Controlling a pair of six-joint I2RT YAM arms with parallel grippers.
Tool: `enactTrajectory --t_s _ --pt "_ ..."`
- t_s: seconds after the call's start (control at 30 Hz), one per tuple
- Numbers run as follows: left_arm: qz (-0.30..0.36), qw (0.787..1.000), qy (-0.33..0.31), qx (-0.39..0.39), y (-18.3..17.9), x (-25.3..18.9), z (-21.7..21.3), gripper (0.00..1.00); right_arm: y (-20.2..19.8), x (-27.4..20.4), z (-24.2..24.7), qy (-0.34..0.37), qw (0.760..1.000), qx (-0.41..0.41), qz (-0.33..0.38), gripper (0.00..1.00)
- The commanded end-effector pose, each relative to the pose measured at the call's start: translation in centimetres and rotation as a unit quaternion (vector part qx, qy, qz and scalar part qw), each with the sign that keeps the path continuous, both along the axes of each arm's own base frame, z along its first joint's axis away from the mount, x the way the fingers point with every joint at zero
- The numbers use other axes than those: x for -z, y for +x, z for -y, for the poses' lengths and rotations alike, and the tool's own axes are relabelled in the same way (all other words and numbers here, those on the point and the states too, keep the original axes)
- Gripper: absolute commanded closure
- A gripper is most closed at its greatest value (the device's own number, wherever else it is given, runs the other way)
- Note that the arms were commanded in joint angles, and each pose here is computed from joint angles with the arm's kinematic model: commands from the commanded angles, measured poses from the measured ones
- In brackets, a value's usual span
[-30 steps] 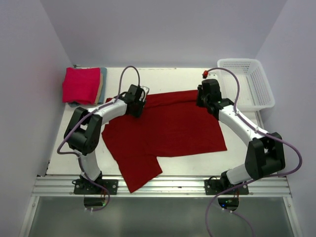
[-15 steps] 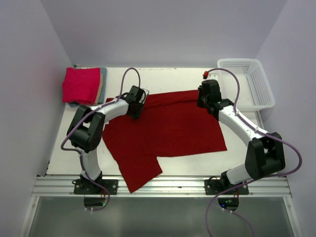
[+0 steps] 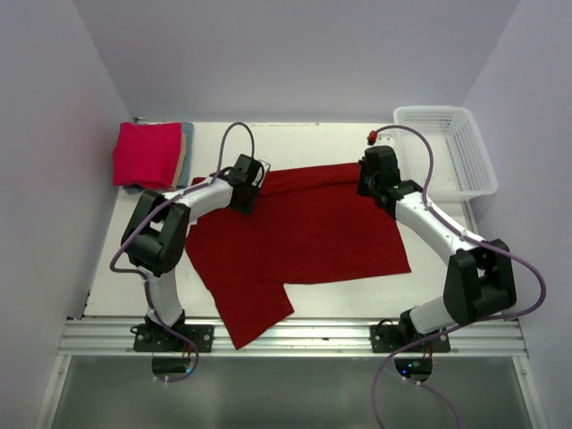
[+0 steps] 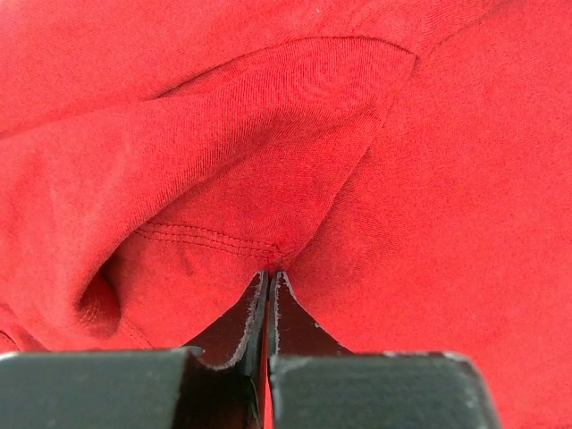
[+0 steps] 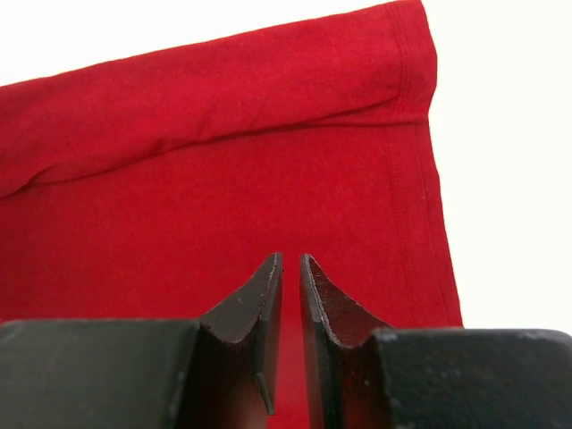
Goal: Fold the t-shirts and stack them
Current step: Fold the tshirt
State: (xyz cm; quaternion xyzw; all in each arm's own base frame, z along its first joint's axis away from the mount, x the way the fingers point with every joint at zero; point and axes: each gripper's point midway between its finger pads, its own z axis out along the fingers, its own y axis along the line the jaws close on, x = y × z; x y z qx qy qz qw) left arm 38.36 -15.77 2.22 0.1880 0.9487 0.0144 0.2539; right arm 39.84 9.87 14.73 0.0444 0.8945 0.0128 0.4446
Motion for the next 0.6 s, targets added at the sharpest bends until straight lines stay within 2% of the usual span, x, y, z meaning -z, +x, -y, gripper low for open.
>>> enactTrajectory --t_s 0.0,0.33,0.57 --pt "0.035 0.999 -0.020 -0.001 1.4 -3.6 0.8 1.00 0.4 -1.5 0.2 0.003 0.999 0.013 0.029 0.83" --pt "0.054 0.997 -0.049 -0.014 -0.3 -9.5 2.1 1.00 0.2 -1.5 0.3 0.002 0.999 0.014 0.029 0.83" --pt "0.017 0.998 -0.063 0.000 -3.5 -8.9 3.3 1.00 0.2 -2.2 0.4 0.003 0.999 0.014 0.035 0.83"
